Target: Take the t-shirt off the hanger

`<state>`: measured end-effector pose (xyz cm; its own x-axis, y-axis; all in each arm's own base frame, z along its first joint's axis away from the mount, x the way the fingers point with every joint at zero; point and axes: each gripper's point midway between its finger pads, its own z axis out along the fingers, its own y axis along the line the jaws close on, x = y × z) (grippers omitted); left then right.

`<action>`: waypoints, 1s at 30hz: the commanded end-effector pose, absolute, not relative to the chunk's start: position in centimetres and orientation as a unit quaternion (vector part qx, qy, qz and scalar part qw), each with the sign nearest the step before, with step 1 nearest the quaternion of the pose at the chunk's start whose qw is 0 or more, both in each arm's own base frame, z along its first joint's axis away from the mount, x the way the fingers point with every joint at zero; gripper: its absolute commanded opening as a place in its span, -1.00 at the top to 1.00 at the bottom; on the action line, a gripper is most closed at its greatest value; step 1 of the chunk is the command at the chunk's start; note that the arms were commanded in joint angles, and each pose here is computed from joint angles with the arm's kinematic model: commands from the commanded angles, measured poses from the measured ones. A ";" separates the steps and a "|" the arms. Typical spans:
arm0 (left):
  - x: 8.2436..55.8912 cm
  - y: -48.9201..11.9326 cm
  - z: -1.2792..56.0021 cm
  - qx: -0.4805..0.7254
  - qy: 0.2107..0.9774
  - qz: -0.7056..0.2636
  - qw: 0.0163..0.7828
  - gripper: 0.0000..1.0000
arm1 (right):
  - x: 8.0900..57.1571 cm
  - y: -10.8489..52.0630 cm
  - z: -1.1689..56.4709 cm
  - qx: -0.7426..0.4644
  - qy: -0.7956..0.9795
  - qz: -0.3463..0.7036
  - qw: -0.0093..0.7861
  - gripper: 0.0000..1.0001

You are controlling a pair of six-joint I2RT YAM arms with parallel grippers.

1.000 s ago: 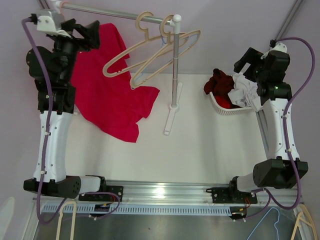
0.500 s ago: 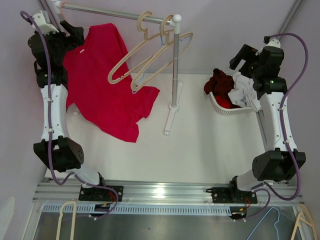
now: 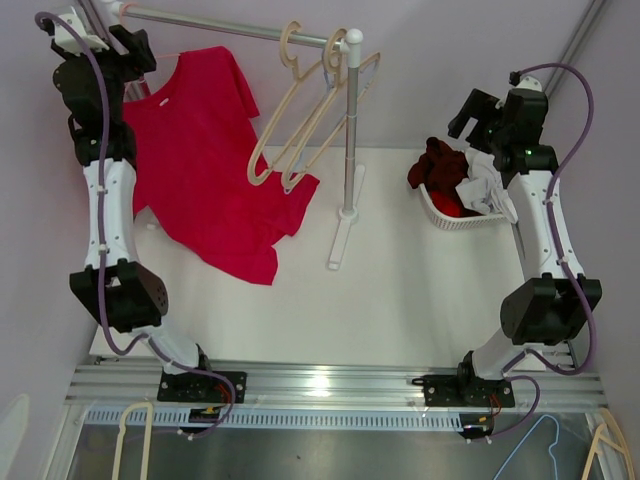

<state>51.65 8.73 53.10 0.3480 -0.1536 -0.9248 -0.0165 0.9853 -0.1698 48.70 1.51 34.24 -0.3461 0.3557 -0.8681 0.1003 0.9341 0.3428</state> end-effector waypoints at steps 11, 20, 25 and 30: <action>55.7 11.1 53.0 -0.099 0.572 -0.020 0.814 -0.28 | 49.6 1.3 36.9 0.132 0.790 0.101 0.590 -0.99; 57.6 10.7 51.5 -0.087 0.584 -0.041 0.806 -0.16 | 49.7 1.2 36.5 0.132 0.793 0.097 0.587 -0.99; 58.3 10.1 50.7 -0.079 0.593 -0.055 0.800 0.29 | 49.9 2.8 36.2 0.122 0.796 0.107 0.583 -0.99; 58.3 9.7 50.4 -0.075 0.597 -0.066 0.796 0.98 | 50.2 2.8 35.6 0.126 0.799 0.097 0.580 -0.99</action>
<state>58.33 11.30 49.36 0.2718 -0.1722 -0.9468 -0.0573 0.9792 -0.1945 49.23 3.01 33.69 -0.3584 0.3245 -0.8754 0.0907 0.9453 0.3133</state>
